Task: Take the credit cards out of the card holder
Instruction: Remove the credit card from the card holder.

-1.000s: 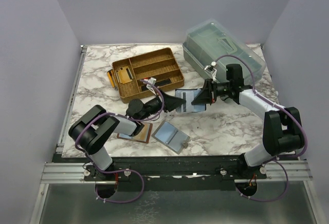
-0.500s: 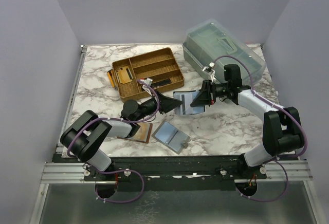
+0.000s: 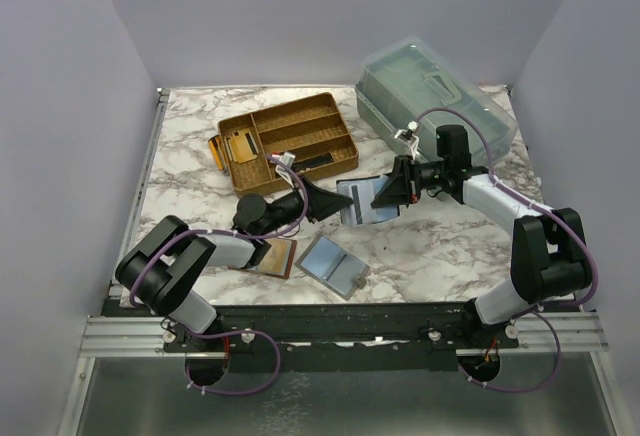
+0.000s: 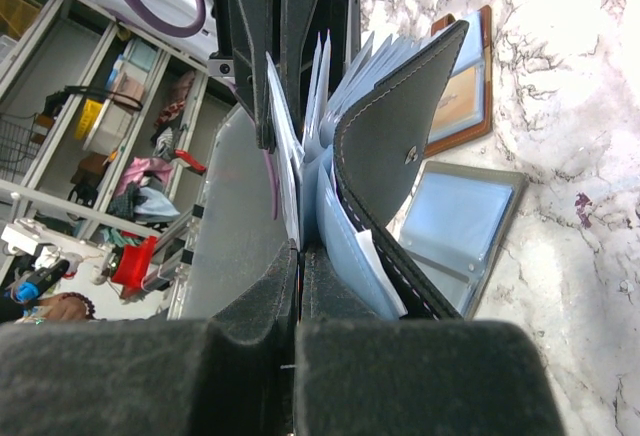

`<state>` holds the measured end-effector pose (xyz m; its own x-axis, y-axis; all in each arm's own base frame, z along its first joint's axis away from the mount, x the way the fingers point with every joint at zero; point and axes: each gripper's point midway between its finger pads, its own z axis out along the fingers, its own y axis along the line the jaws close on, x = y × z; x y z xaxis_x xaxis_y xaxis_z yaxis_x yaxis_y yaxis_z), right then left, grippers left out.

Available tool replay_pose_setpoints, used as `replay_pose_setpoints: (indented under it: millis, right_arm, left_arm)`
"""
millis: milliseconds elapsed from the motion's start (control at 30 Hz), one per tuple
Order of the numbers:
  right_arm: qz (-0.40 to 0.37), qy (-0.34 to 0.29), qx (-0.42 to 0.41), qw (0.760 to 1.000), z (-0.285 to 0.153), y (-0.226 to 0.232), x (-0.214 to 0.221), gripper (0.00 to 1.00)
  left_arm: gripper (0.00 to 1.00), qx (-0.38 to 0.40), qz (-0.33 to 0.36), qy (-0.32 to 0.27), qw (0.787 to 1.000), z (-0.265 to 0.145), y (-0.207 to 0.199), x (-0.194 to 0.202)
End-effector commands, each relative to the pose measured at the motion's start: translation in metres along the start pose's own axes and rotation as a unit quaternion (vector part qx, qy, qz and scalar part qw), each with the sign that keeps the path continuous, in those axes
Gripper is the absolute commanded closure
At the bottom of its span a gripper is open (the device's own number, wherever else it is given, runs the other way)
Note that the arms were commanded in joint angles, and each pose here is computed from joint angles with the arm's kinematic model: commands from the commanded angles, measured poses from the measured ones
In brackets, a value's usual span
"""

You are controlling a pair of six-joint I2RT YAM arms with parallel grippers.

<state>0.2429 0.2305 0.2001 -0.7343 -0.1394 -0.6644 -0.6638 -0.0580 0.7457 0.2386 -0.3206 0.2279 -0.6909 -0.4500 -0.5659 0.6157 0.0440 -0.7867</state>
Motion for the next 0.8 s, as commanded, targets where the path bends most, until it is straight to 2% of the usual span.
replay_pose_setpoints:
  millis: [0,367,467,700,733,767]
  right_arm:
    - [-0.011,-0.009,-0.001,1.000,-0.008,-0.002,-0.003,1.00]
    - [-0.006,-0.009,0.002,1.000,-0.008,-0.007,-0.001,1.00]
    - [-0.004,-0.009,0.002,1.000,-0.008,-0.008,-0.001,1.00]
    - [-0.006,-0.008,-0.003,1.000,-0.008,-0.006,-0.001,1.00]
    - [-0.008,-0.007,-0.007,1.000,-0.008,-0.004,-0.002,1.00]
    - [-0.010,-0.007,-0.010,1.000,-0.008,-0.002,-0.002,1.00]
  left_arm:
    - [1.00,0.035,0.025,-0.024,0.999,-0.012,-0.022,-0.016]
    - [0.98,0.054,0.014,-0.016,0.998,-0.009,-0.028,-0.016]
    - [0.84,0.056,0.010,-0.019,0.998,-0.009,-0.028,-0.016]
    - [0.70,0.030,0.013,-0.026,0.999,-0.014,-0.017,-0.014]
    - [0.66,0.022,0.015,-0.028,0.999,-0.016,-0.014,-0.013]
    - [0.55,0.016,0.019,-0.032,0.999,-0.020,-0.012,-0.014]
